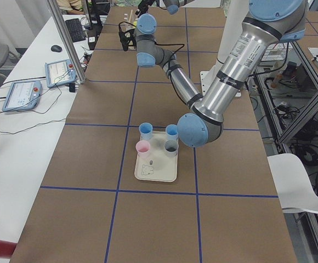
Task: Transfer IKEA cup to right arm and place on rack
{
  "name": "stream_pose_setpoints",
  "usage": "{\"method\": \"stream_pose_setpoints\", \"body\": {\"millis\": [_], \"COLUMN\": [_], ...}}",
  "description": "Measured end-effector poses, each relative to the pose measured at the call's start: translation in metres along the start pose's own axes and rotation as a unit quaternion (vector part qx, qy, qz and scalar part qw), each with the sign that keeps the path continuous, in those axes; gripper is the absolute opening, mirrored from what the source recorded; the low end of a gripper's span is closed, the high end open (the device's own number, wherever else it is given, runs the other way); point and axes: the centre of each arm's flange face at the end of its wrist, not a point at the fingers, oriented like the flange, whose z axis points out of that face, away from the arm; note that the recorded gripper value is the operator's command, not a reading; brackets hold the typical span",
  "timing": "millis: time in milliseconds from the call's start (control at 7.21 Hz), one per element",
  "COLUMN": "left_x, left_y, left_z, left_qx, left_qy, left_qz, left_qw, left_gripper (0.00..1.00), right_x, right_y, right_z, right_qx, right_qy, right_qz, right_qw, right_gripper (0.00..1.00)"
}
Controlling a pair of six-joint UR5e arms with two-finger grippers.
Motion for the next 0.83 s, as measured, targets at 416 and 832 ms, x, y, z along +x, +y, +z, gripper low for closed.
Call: {"method": "stream_pose_setpoints", "body": {"millis": [416,832], "left_x": [-0.005,-0.010], "left_y": [0.077,0.098], "left_z": [0.051,0.069], "left_qx": [0.008,-0.010], "left_qy": [0.144,0.192], "left_qz": [-0.075,-0.119], "left_qw": [0.9868,0.9742], "left_gripper": [0.00,0.00], "right_x": [-0.064,-0.118], "right_y": [0.044,0.093], "right_z": [0.018,0.048], "right_qx": [-0.077,-0.105], "right_qy": [-0.109,-0.167], "right_qz": [0.215,0.387], "right_qw": [0.9674,0.9007], "right_gripper": [0.98,0.98]}}
